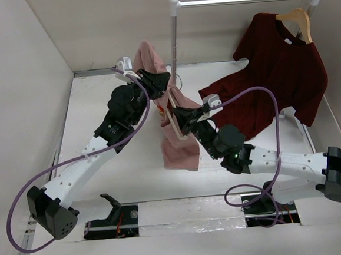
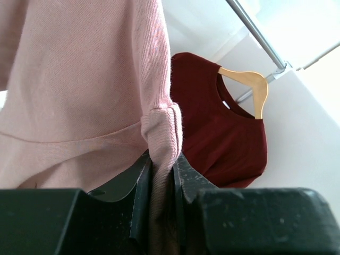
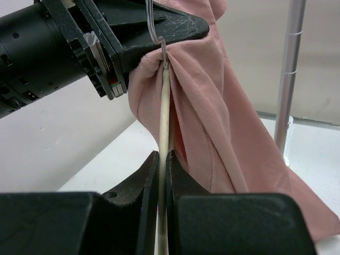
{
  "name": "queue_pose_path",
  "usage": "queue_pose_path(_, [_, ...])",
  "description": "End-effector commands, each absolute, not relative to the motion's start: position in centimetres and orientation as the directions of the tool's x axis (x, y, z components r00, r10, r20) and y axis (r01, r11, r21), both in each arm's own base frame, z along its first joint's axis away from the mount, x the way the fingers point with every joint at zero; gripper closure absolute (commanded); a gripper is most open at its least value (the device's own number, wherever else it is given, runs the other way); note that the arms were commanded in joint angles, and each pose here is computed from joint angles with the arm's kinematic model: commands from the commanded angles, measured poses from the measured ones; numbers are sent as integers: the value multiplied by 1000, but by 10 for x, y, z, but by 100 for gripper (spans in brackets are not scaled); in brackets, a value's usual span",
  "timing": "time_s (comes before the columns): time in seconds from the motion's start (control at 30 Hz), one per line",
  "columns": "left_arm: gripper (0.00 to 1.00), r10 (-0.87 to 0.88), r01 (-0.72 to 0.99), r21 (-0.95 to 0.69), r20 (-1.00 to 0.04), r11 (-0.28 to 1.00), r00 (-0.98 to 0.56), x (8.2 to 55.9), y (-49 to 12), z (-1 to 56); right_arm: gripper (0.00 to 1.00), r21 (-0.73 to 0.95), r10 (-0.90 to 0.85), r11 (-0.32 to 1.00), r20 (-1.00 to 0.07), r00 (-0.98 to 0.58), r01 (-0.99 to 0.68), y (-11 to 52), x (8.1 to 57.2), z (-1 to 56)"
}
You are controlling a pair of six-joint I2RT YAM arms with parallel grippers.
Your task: Place the t-shirt on the hanger
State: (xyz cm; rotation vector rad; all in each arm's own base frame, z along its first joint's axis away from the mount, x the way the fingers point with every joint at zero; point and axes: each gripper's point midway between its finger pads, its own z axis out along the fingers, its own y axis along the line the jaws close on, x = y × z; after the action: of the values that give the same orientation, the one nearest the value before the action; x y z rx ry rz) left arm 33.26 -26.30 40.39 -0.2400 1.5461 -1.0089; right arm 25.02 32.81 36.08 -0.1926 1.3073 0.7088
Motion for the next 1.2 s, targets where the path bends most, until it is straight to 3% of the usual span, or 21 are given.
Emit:
queue_pose_path(0.0, [100,-676,454,-695,-698,558,-237,323,-254,425,83,317,472,702,-878,84,-637,334,238,388])
queue_pose_path(0.03, [100,-681,452,-702,-691,551,-242,321,-250,420,74,298,443,702,-894,69,-647,335,235,377])
queue_pose_path(0.07, [100,-689,454,-713,-679,535,-254,320,-248,417,59,296,438,702,-896,65,-647,331,233,376])
queue_pose_path(0.17, [100,-698,461,-716,-671,524,-249,318,-241,419,37,295,403,705,-915,22,-645,322,227,354])
queue_pose_path(0.23, [100,-697,469,-714,-672,520,-250,316,-241,421,33,295,391,696,-920,1,-655,312,219,349])
queue_pose_path(0.3, [100,-696,484,-713,-670,507,-258,313,-243,424,36,289,359,705,-933,-26,-648,304,215,330])
queue_pose_path(0.33, [100,-696,488,-711,-671,506,-257,313,-243,427,50,305,358,705,-932,-51,-641,296,211,324])
queue_pose_path(0.37, [100,-693,491,-710,-673,505,-259,312,-244,427,85,311,355,708,-933,-62,-634,293,210,316])
queue_pose_path(0.4, [100,-695,495,-711,-670,500,-260,311,-244,428,100,312,336,725,-938,-80,-614,288,213,296])
queue_pose_path(0.57, [100,-700,496,-719,-661,487,-270,311,-246,428,100,290,242,728,-956,-163,-621,297,225,246])
queue_pose_path(0.63, [100,-689,511,-717,-663,473,-292,307,-250,425,86,254,193,733,-967,-165,-631,302,228,238])
queue_pose_path(0.67, [100,-691,513,-719,-660,469,-293,306,-249,426,67,239,165,735,-971,-174,-635,306,230,229])
queue_pose_path(0.77, [100,-690,514,-715,-664,474,-287,304,-247,429,50,221,160,739,-975,-152,-637,309,238,229])
queue_pose_path(1.03, [100,-692,519,-715,-662,468,-288,299,-245,429,48,178,100,755,-983,-157,-632,328,263,216])
queue_pose_path(1.17, [100,-687,515,-712,-668,477,-287,299,-244,430,52,171,108,781,-984,-140,-601,329,273,216])
